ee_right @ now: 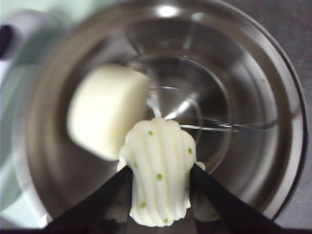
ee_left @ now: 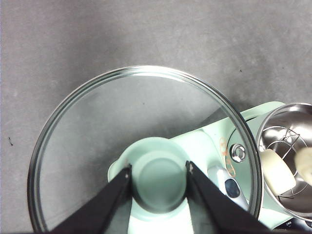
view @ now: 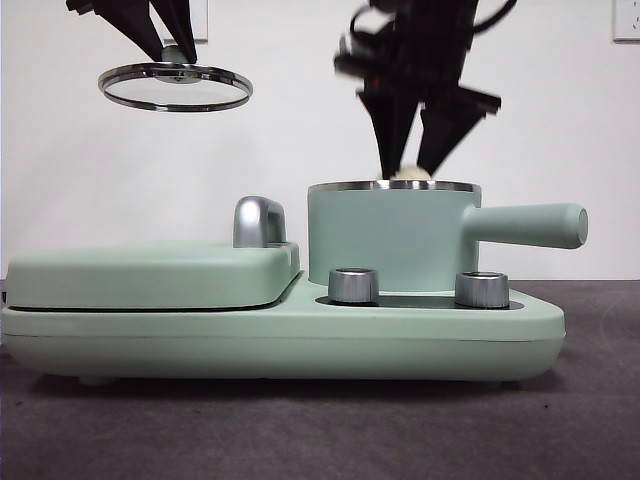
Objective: Put the buns in a small steamer
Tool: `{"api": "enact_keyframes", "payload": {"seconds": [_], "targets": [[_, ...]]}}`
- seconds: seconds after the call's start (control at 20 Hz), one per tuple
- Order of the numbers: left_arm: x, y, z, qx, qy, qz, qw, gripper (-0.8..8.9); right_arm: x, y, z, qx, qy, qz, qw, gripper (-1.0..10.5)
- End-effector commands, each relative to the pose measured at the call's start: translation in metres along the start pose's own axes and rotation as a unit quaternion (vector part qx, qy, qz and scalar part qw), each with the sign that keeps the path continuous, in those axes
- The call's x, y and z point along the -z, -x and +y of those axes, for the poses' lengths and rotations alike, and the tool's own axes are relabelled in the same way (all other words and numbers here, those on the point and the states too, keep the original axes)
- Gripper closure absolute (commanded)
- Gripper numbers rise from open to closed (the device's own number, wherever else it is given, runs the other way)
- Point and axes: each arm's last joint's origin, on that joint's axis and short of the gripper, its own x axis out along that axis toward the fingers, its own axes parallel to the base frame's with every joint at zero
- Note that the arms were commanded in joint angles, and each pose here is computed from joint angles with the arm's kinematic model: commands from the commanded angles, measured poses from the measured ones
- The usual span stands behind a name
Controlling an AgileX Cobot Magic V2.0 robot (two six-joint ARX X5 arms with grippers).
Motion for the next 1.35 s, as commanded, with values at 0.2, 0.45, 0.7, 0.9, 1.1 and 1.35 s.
{"api": "enact_keyframes", "payload": {"seconds": [0.2, 0.45, 0.7, 0.9, 1.1, 1.35], "targets": [[-0.005, 0.014, -0.004, 0.001, -0.008, -0.033, 0.999, 7.6, -0.008, -0.022, -0.002, 0.022, 0.022, 0.017, 0.999, 7.9], [-0.005, 0.014, -0.004, 0.001, -0.008, -0.033, 0.999, 7.6, -0.01, -0.025, -0.003, 0.023, 0.025, 0.015, 0.999, 7.0], [-0.005, 0.014, -0.004, 0.001, -0.008, -0.033, 0.999, 7.6, -0.01, -0.023, -0.006, 0.024, 0.036, 0.014, 0.999, 5.4], [-0.005, 0.014, -0.004, 0.001, -0.008, -0.032, 0.999, 7.6, -0.009, 0.001, -0.007, 0.024, 0.035, -0.005, 0.999, 5.4], [-0.004, 0.013, -0.006, 0.002, -0.009, -0.031, 0.999, 7.6, 0.003, 0.047, -0.005, 0.022, 0.038, -0.048, 0.998, 5.4], [-0.004, 0.011, -0.016, 0.011, -0.019, -0.027, 0.999, 7.6, 0.034, 0.091, -0.004, 0.022, 0.037, -0.029, 0.999, 5.4]]}}
